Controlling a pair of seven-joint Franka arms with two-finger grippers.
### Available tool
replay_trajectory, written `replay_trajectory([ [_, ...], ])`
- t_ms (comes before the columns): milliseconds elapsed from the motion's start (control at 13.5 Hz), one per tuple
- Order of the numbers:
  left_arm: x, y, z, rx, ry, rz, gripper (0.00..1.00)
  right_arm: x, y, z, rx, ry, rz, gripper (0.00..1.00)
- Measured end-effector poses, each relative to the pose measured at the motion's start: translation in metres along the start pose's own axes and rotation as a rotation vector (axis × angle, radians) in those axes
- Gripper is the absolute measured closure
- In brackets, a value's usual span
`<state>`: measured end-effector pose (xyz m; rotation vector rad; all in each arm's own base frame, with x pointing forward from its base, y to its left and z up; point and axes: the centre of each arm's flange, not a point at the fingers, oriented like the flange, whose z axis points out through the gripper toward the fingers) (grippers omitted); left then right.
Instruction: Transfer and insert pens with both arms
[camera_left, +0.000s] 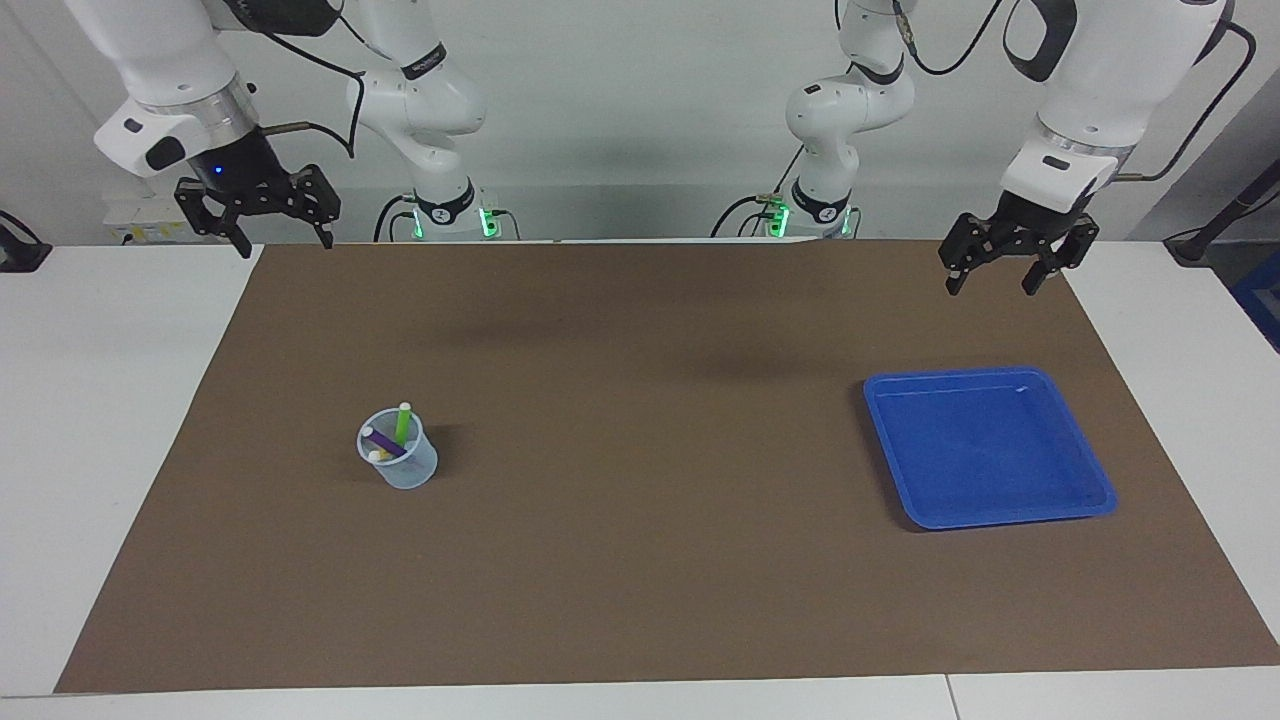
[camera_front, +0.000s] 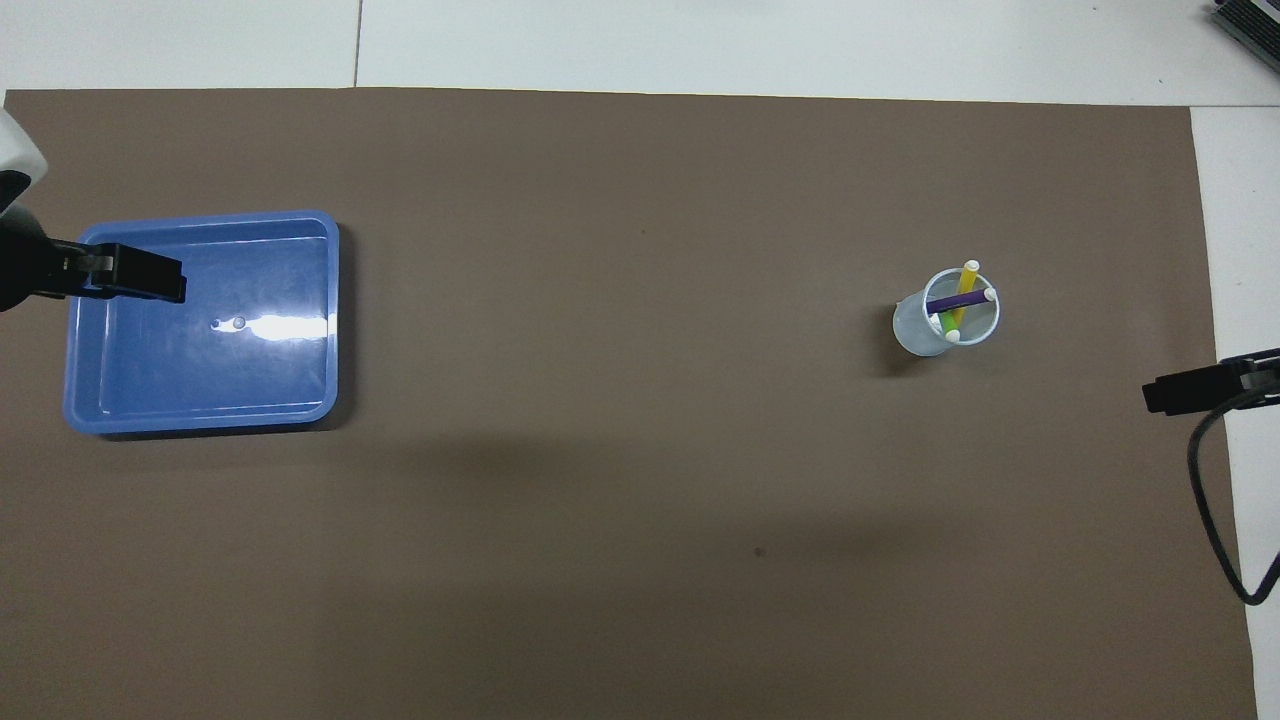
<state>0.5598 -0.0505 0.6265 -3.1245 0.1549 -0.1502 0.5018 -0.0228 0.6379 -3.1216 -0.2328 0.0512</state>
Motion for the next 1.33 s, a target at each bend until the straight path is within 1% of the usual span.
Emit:
replay_trajectory([
  [222, 0.0, 0.0, 0.0, 0.0, 0.0, 0.0, 0.0, -0.005, -0.005, -0.004, 0.008, -0.007, -0.017, 0.0],
  [591, 0.0, 0.0, 0.0, 0.0, 0.0, 0.0, 0.0, -0.003, -0.013, -0.004, 0.028, -0.003, -0.042, 0.0],
  [739, 0.0, 0.0, 0.0, 0.0, 0.0, 0.0, 0.0, 0.001, -0.021, -0.004, 0.036, -0.001, -0.057, 0.0],
  [961, 0.0, 0.0, 0.0, 0.0, 0.0, 0.0, 0.0, 0.012, -0.033, 0.002, 0.08, -0.004, -0.076, 0.0],
  [1330, 0.0, 0.0, 0.0, 0.0, 0.0, 0.0, 0.0, 0.017, -0.032, 0.008, 0.087, -0.014, -0.076, 0.0],
])
